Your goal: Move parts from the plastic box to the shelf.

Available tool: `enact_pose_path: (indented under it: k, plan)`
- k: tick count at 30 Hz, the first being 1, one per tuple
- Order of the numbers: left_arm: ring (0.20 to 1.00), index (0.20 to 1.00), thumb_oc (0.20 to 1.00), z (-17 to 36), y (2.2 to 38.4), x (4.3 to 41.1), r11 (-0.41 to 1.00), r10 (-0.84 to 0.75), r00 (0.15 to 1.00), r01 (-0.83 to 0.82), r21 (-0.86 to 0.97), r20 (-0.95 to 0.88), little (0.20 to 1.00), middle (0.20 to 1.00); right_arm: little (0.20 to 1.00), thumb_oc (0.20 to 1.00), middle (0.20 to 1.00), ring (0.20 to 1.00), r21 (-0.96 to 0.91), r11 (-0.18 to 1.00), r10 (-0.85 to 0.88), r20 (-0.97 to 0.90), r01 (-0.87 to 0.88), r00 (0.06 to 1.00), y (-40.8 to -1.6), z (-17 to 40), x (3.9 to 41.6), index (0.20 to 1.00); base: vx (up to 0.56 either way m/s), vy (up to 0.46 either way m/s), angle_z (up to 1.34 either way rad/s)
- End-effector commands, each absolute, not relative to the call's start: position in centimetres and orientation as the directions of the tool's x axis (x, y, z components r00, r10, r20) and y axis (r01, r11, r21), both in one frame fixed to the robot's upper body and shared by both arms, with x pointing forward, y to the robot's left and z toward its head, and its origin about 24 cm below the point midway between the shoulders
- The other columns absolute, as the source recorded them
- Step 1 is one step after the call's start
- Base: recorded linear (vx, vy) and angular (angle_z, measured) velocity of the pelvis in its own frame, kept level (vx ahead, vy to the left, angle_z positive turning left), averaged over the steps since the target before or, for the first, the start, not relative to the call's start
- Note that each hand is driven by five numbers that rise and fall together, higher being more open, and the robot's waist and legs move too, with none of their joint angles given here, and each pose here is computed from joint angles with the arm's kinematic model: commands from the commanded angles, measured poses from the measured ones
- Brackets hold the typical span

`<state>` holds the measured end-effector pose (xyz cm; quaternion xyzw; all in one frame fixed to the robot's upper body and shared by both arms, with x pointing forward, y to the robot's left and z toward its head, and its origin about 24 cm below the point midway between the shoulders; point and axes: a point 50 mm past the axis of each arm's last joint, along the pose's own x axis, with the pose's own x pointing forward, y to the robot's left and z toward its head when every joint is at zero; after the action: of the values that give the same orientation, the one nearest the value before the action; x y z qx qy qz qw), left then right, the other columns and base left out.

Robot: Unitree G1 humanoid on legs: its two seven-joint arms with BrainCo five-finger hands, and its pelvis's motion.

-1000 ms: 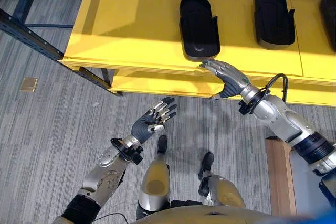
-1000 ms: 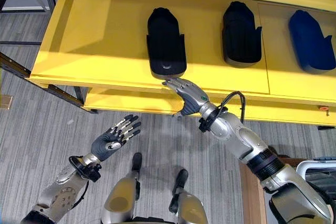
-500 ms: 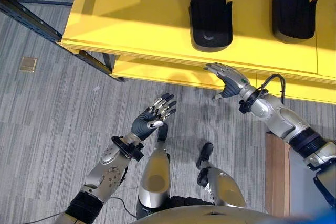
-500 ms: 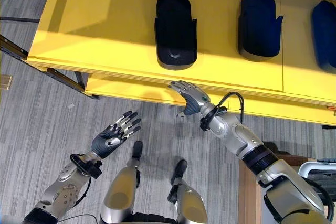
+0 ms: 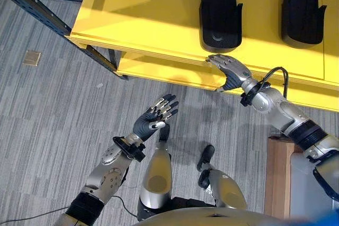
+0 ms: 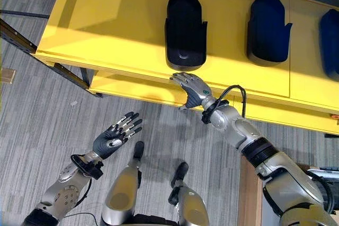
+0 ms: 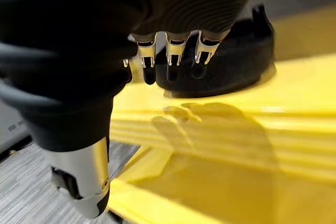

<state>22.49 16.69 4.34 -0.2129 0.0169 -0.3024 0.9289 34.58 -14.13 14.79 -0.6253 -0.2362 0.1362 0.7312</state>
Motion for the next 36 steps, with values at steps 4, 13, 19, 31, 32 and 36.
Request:
enact_pose_path:
  k: [4,13,19,31,32,36]
  plan:
    - [1.000,1.000,1.000,5.1,16.0,21.6,0.698,-0.601,0.783,0.612,-0.372,0.160,1.000,1.000,1.000,1.000,1.000,1.000,-0.961,0.170,0.539,0.274,0.216,0.796,-13.1,18.5,35.0,1.000,-0.01,0.061,0.02]
    - [1.000,1.000,1.000,5.2,16.0,21.7,0.707,-0.591,0.789,0.606,-0.365,0.165,1.000,1.000,1.000,1.000,1.000,1.000,-0.984,0.098,0.530,0.178,0.149,0.829,-13.2,17.8,35.7,1.000,0.00,0.007,0.00]
    - [1.000,1.000,1.000,4.8,16.0,21.6,0.700,-0.602,0.784,0.609,-0.373,0.152,1.000,1.000,1.000,1.000,1.000,1.000,-0.992,0.071,0.504,0.129,0.109,0.854,-13.7,17.4,36.4,1.000,0.00,0.000,0.00]
    - [1.000,1.000,1.000,4.2,15.8,21.4,0.690,-0.614,0.776,0.615,-0.381,0.141,1.000,1.000,1.000,1.000,1.000,1.000,-0.997,0.020,0.465,0.072,0.071,0.882,-14.4,16.3,37.0,1.000,0.00,0.000,0.00]
    - [1.000,1.000,1.000,4.2,15.8,21.4,0.690,-0.615,0.776,0.616,-0.381,0.140,1.000,1.000,1.000,1.000,1.000,1.000,-0.997,0.018,0.463,0.070,0.069,0.884,-14.4,16.3,37.1,1.000,0.00,0.000,0.00]
    - [1.000,1.000,1.000,4.1,15.6,21.4,0.686,-0.617,0.775,0.615,-0.388,0.137,1.000,1.000,1.000,1.000,1.000,1.000,-0.998,0.009,0.459,0.064,0.068,0.886,-14.5,16.4,37.4,1.000,0.00,0.000,0.00]
